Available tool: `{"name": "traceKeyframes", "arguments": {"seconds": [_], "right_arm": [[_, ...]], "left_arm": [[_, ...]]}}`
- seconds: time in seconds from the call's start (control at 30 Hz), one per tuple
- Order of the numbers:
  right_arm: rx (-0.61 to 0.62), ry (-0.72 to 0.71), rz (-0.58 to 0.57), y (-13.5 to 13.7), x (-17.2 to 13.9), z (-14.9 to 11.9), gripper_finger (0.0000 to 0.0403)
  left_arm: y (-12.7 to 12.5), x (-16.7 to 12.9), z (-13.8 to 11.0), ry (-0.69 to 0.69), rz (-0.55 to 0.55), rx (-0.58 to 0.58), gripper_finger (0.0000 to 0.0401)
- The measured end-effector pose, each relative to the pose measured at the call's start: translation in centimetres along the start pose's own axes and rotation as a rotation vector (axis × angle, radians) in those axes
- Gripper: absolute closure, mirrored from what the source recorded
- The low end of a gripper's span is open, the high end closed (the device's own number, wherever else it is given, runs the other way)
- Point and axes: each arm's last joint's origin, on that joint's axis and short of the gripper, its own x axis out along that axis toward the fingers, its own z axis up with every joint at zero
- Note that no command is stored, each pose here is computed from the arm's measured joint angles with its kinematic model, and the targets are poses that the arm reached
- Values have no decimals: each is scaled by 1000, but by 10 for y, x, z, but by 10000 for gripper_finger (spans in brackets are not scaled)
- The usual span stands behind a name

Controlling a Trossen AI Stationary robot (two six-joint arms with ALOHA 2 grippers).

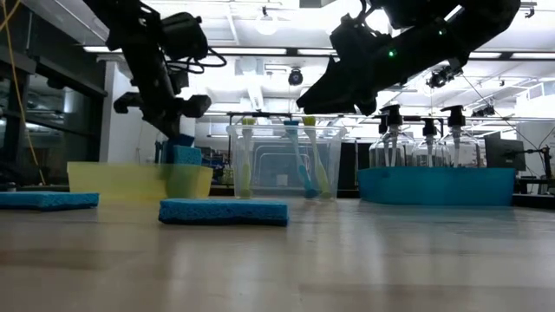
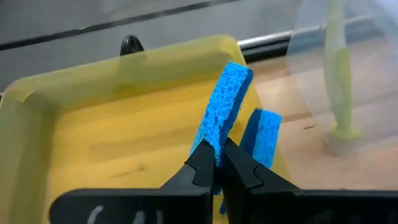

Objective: Pick & Place Kitchen Sink Supplies
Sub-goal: Put the blue sponge into the yellow bin

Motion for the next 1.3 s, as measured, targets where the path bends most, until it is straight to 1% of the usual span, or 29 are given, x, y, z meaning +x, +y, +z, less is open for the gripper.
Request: {"name": "traceKeyframes", "arguments": {"seconds": [0.27, 0.4, 0.5, 0.6, 0.93, 1.03, 1.3], "right_arm": [[1, 1, 0, 0, 0, 0, 231], [1, 1, 4, 0, 0, 0, 233], [1, 2, 4, 0, 0, 0, 232], [1, 2, 4, 0, 0, 0, 231], [0, 1, 8, 3, -1, -1, 231], [11, 1, 8, 3, -1, -1, 233], [12, 2, 14, 3, -1, -1, 231]], "left_arm": [[0, 2, -3, 7, 5, -19, 397], [5, 10, -11, 33, 18, -34, 397], [8, 18, -19, 50, -10, -67, 397], [8, 23, -22, 38, -42, -97, 397], [7, 23, -22, 44, -71, -102, 395], [7, 23, -22, 43, -77, -106, 381], [5, 23, -21, 43, -100, -116, 314]]}}
